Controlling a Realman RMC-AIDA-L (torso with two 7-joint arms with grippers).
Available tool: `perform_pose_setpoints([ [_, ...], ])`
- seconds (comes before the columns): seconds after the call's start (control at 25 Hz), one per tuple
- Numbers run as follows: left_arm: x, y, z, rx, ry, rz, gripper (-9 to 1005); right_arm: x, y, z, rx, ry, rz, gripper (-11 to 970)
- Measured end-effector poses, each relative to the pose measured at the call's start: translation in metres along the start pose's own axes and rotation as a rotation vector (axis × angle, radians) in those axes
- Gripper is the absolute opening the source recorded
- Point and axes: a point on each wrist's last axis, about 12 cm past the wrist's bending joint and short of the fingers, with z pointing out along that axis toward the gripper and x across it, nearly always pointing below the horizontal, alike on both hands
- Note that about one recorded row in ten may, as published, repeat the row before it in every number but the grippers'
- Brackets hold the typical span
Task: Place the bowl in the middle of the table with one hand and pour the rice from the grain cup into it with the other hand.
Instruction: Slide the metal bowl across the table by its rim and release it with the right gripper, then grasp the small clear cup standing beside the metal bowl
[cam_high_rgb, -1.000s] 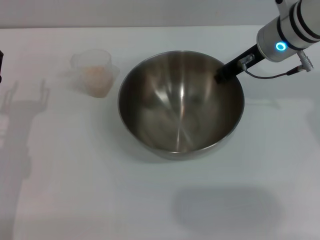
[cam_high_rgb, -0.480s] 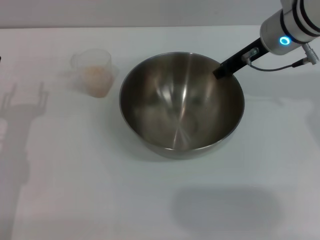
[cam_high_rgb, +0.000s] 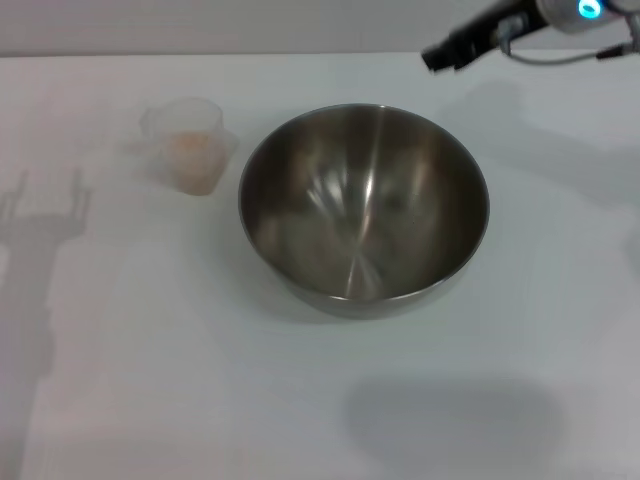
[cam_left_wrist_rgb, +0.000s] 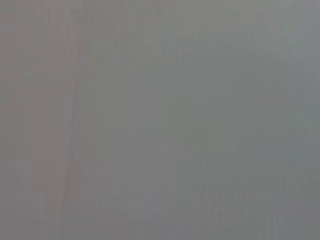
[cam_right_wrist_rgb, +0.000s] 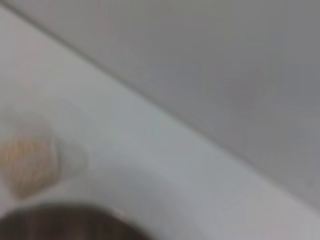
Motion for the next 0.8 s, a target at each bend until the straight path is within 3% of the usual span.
perform_pose_setpoints([
  [0.44,0.0,-0.003,0.0,0.016,0.001,-0.002,652,-0.019,0.005,-0.014,0.221,-0.496,-0.087,396],
  [0.68,0.002,-0.008,-0.001,0.049,0.014,-0.003,653,0.002,0.016,-0.009,0.391,-0.834,-0.143,395],
  [0.8,0.003,-0.01,-0.002,0.068,0.02,0.0,652,0.014,0.021,-0.003,0.427,-0.905,-0.15,395],
])
